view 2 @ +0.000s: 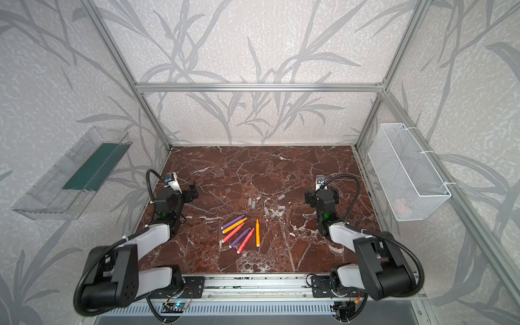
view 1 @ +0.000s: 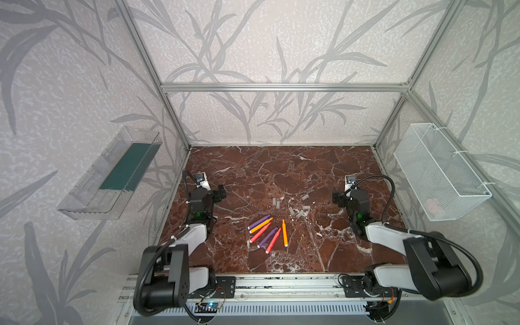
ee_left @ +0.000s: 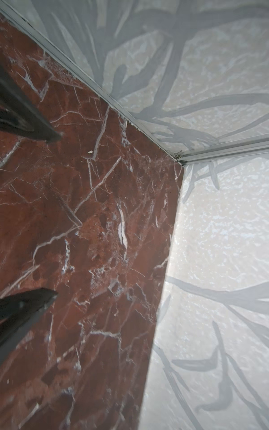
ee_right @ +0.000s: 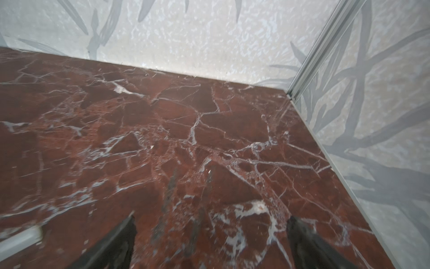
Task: Insert pens into pen caps
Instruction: Pick up a pen from the center of the table.
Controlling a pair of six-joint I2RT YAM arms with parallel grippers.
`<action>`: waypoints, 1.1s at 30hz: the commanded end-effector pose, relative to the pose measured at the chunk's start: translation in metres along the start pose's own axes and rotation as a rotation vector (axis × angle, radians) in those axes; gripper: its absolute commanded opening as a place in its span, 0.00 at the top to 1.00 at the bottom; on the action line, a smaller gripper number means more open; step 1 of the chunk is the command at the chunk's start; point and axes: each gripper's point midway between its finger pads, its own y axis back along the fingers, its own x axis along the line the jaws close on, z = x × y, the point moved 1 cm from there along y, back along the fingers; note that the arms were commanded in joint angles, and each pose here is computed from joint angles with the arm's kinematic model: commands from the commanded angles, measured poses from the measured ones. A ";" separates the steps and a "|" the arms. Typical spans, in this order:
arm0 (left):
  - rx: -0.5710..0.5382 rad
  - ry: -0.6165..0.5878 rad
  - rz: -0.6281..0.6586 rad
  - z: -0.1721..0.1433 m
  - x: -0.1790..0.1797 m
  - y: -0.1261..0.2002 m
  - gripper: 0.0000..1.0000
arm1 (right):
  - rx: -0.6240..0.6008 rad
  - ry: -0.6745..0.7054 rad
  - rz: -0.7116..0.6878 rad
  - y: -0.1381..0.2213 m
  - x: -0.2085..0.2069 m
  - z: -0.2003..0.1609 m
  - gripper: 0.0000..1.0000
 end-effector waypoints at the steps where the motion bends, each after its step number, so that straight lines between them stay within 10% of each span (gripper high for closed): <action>1: 0.073 0.258 -0.112 0.013 -0.021 0.025 0.01 | 0.198 -0.238 -0.094 0.028 -0.020 0.012 0.01; 4: 0.031 0.268 -0.414 0.030 -0.066 0.053 0.01 | 0.158 -0.325 0.203 0.030 0.022 0.022 0.01; 8: 0.077 0.467 -0.362 0.020 -0.055 0.058 0.01 | 0.211 -0.377 0.461 0.046 0.057 0.023 0.01; 16: 0.366 0.496 -0.338 -0.003 -0.067 0.051 0.01 | 0.178 -0.537 0.284 0.065 0.020 0.022 0.01; 18: 0.406 0.484 -0.390 -0.010 -0.076 0.057 0.22 | 0.170 -0.648 0.273 0.069 0.009 0.017 0.01; 25: 0.531 0.118 -0.372 -0.056 -0.128 0.107 0.25 | 0.219 -0.728 0.486 0.072 0.029 0.014 0.05; 33: 0.717 -0.181 -0.237 -0.116 -0.140 0.118 0.40 | 0.332 -0.422 0.460 0.074 0.107 0.015 0.18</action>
